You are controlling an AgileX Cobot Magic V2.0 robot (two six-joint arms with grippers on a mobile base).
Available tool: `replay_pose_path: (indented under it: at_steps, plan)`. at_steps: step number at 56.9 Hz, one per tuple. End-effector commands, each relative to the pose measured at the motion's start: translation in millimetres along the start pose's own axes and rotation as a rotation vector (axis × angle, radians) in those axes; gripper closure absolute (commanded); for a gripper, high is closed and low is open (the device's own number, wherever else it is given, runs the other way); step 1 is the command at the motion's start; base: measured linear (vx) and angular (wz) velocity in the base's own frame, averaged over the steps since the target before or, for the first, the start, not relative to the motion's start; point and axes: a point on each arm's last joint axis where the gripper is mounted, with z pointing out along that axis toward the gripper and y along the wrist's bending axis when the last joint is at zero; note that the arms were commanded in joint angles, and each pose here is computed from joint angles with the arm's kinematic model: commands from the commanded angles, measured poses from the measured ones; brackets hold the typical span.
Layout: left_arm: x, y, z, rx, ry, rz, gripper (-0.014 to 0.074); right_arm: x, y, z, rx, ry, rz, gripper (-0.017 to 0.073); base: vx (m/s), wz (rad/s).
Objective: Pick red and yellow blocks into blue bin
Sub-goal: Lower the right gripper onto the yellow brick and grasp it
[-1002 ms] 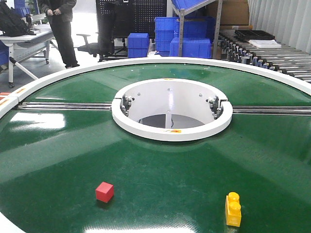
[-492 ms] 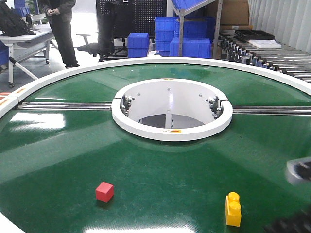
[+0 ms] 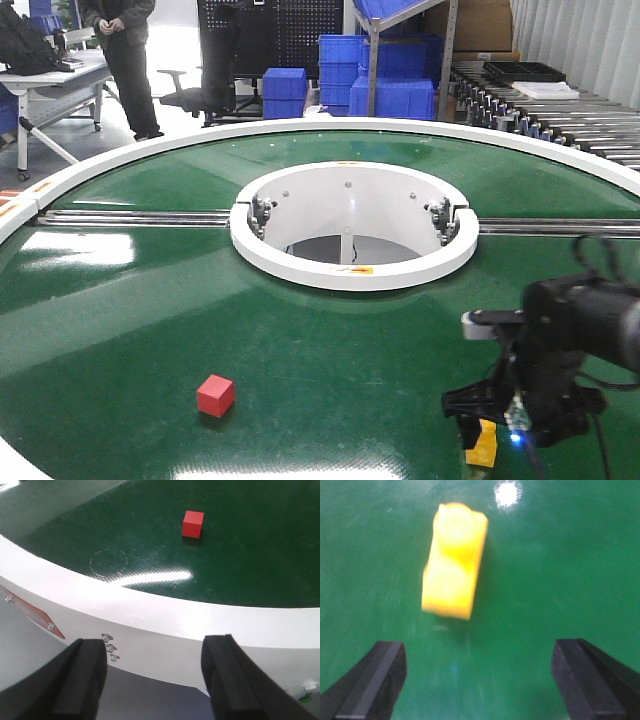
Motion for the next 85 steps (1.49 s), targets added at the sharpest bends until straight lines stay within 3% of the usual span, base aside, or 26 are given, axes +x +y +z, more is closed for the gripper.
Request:
replay_pose_path:
  at_steps: [1, 15, 36, 57, 64, 75, 85]
  plan:
    - [-11.2, -1.3, -3.2, 0.012, -0.071, 0.001, 0.0078, -19.1, 0.7, -12.0, -0.008, -0.051, -0.04, -0.0032, 0.0, 0.0]
    - [-10.3, -1.1, -3.1, 0.01, -0.061, 0.005, 0.0078, -32.8, 7.4, -12.1, -0.073, -0.146, -0.023, -0.0031, 0.0, 0.0]
    - [-9.6, -1.1, -3.1, 0.01, -0.053, 0.004, 0.0078, -36.4, 7.7, 1.9, -0.066, -0.157, -0.017, 0.0036, 0.0, 0.0]
    - [-8.6, -1.1, -3.0, 0.01, -0.042, 0.004, 0.0078, -34.4, 4.0, 5.2, -0.021, -0.129, -0.037, 0.0343, 0.0, 0.0]
    - [-8.6, -1.1, -3.0, 0.01, -0.042, 0.004, 0.0078, -34.8, 3.8, -1.2, -0.023, -0.145, -0.043, 0.0386, 0.0, 0.0]
    - [-8.7, -1.0, -3.0, 0.009, -0.044, 0.006, 0.0078, -26.8, 16.4, -55.8, -0.045, -0.267, -0.137, 0.0381, 0.0, 0.0]
    - [-9.0, -1.0, -3.1, 0.009, -0.047, 0.007, 0.0078, 16.0, 30.1, -109.6, -0.075, -0.48, -0.244, 0.0379, 0.0, 0.0]
